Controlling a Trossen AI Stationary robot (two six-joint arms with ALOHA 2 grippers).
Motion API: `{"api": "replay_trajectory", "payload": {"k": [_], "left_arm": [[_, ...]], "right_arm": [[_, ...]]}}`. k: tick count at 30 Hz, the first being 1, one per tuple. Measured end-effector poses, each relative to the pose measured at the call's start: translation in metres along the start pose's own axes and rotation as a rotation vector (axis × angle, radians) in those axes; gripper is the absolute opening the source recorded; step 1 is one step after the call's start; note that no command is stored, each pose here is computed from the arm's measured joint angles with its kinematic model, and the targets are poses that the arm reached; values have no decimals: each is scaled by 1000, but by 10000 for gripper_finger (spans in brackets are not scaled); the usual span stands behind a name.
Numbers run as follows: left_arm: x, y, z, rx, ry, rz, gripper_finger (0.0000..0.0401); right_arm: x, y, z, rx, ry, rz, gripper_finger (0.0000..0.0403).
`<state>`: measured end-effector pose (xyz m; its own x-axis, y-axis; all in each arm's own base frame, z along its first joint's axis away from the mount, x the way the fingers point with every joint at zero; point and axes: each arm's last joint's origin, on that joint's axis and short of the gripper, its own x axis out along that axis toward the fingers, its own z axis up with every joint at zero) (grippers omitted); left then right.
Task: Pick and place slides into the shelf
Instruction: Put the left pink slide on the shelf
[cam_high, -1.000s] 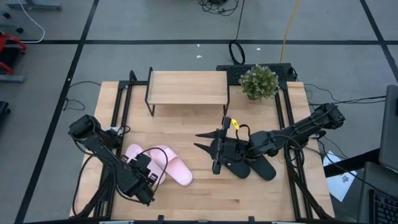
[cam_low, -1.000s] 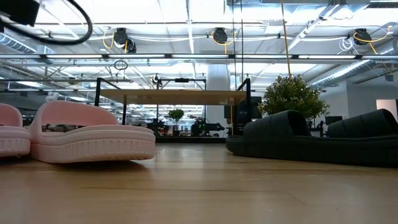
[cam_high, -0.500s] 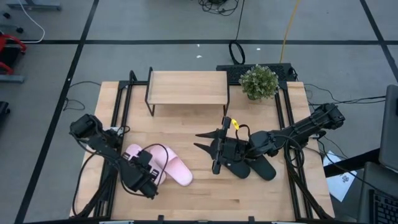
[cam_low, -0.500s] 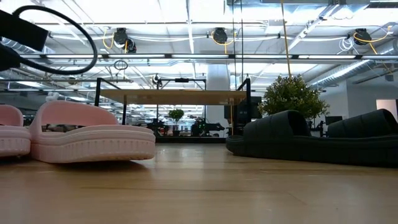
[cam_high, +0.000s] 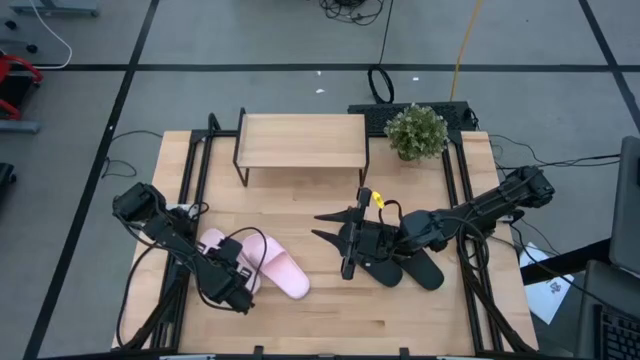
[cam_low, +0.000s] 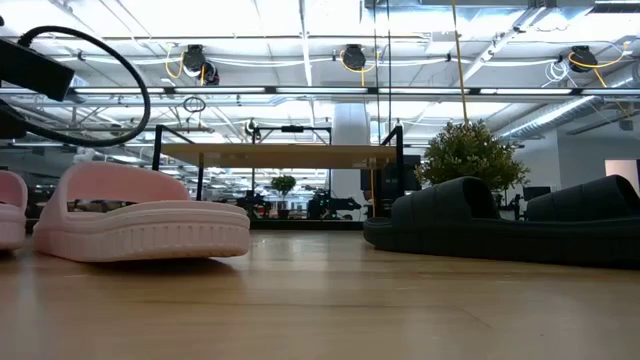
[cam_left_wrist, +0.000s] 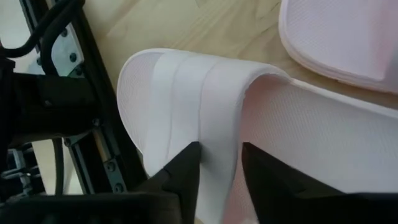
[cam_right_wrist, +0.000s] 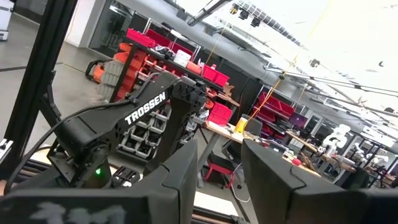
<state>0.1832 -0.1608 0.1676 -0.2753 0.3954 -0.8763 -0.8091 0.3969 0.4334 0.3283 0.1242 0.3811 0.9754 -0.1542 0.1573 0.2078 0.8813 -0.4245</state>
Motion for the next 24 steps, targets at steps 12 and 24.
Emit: {"api": "replay_trajectory", "payload": {"k": [12,24], "left_arm": [[-44,9,5,89,-18,29,3],[-107,11,-1,123,-110,-259,1]], "right_arm": [[5,-5,-11,14,68,1,116],[7,-8,-13,-23,77,-7,116]]}}
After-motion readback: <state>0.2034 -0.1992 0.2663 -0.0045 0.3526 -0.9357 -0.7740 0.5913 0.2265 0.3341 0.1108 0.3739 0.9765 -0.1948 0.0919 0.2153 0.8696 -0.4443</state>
